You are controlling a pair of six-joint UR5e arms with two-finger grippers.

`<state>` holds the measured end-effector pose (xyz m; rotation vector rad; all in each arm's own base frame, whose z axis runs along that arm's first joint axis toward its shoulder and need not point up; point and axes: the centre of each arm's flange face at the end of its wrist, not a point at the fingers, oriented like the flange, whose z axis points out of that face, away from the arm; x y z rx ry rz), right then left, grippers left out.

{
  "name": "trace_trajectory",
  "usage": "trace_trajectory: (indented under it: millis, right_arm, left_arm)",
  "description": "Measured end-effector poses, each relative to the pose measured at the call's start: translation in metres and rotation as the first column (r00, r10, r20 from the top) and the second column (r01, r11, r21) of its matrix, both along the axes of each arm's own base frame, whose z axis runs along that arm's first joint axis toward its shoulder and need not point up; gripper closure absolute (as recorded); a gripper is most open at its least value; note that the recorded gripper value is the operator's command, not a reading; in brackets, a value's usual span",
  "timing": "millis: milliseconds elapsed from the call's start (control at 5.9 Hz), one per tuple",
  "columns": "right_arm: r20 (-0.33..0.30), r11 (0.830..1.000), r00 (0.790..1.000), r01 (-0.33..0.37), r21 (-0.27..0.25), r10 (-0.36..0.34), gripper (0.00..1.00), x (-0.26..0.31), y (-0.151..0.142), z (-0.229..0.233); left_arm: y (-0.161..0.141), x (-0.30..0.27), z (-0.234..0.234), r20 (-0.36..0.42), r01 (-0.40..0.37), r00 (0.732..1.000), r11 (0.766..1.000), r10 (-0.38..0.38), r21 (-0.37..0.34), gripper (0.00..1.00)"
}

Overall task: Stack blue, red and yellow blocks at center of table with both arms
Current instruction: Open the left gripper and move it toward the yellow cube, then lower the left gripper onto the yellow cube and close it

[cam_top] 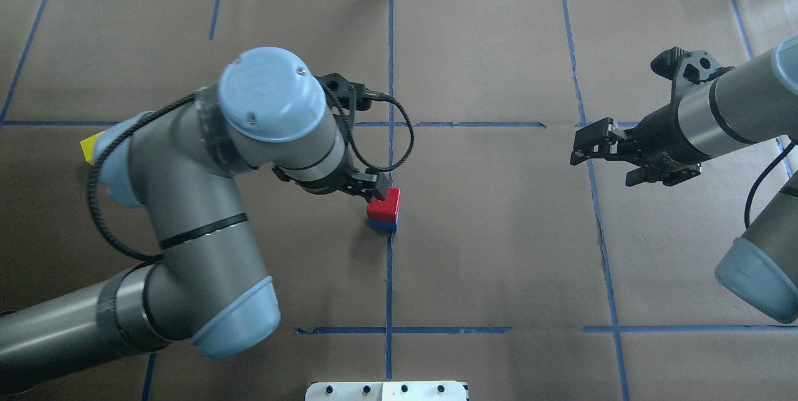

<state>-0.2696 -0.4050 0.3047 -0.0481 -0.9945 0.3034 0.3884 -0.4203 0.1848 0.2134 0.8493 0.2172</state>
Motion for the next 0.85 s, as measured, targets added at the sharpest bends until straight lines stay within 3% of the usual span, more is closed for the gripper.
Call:
trace_trajectory:
  millis: [508, 678, 847]
  right_arm:
    - [0.007, 1.0, 1.0, 0.0, 0.007, 0.0, 0.0, 0.001, 0.001, -0.004]
    - [0.009, 1.0, 1.0, -0.001, 0.01, 0.001, 0.0, 0.001, 0.001, -0.006]
    - [0.013, 1.0, 1.0, -0.001, 0.015, 0.001, 0.0, 0.002, 0.002, -0.009]
  left_arm:
    - [-0.059, -0.146, 0.161, 0.035, 0.004, 0.999, 0.994, 0.0, -0.109, 0.0]
    - [-0.073, -0.174, 0.225, 0.021, 0.001, 1.0, 0.989, 0.002, -0.15, 0.0]
    - [-0.08, -0.186, 0.28, 0.027, 0.041, 0.999, 0.97, -0.036, -0.24, 0.0]
